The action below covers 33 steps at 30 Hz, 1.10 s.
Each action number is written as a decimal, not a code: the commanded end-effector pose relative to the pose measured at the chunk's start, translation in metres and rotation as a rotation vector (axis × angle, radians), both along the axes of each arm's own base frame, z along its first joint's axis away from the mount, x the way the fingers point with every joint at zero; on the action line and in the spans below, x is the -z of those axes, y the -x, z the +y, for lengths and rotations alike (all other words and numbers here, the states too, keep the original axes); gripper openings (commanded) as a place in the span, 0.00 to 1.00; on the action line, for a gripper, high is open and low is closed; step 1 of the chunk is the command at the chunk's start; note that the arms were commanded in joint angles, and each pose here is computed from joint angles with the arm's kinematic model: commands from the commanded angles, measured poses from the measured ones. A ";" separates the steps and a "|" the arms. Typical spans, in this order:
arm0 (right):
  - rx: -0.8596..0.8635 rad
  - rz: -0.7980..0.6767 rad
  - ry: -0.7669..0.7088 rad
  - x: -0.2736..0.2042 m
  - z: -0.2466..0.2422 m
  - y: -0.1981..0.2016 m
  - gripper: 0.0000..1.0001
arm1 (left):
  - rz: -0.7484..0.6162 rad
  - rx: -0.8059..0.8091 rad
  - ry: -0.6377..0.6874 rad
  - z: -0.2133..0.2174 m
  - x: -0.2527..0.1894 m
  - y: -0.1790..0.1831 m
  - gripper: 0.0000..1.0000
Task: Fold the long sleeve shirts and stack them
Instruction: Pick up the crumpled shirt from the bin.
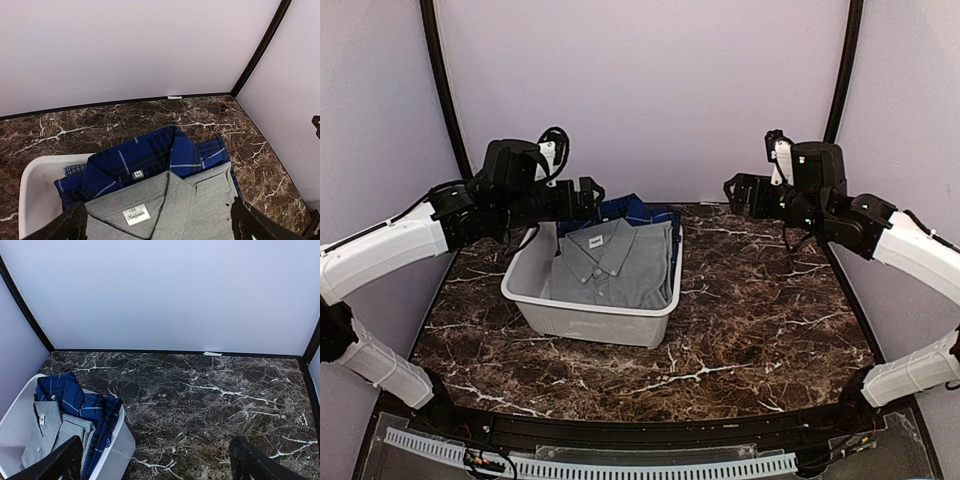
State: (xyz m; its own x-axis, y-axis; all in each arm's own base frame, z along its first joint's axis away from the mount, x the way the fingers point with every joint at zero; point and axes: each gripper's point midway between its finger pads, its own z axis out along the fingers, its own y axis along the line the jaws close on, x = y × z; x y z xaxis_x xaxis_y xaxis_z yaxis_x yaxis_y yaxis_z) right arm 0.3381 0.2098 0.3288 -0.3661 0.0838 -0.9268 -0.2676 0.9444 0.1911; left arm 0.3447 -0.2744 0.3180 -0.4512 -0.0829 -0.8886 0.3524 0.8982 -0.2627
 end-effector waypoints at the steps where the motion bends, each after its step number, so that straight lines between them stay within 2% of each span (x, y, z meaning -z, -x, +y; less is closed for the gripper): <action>1: 0.002 0.001 -0.031 -0.015 -0.002 -0.003 0.99 | -0.035 -0.084 -0.009 0.010 -0.021 -0.002 0.99; 7: 0.007 0.015 -0.040 -0.014 -0.005 -0.005 0.99 | -0.083 -0.096 0.000 0.012 -0.039 0.001 0.99; 13: -0.011 0.062 -0.035 0.000 0.000 -0.005 0.99 | -0.075 -0.053 -0.004 0.004 -0.037 0.004 0.99; 24: -0.148 0.226 -0.038 0.054 0.037 -0.003 0.98 | 0.036 -0.054 -0.053 0.003 -0.001 0.008 0.99; 33: -0.220 0.292 -0.034 0.079 0.067 0.008 0.99 | 0.170 -0.015 -0.068 -0.008 0.041 0.015 0.99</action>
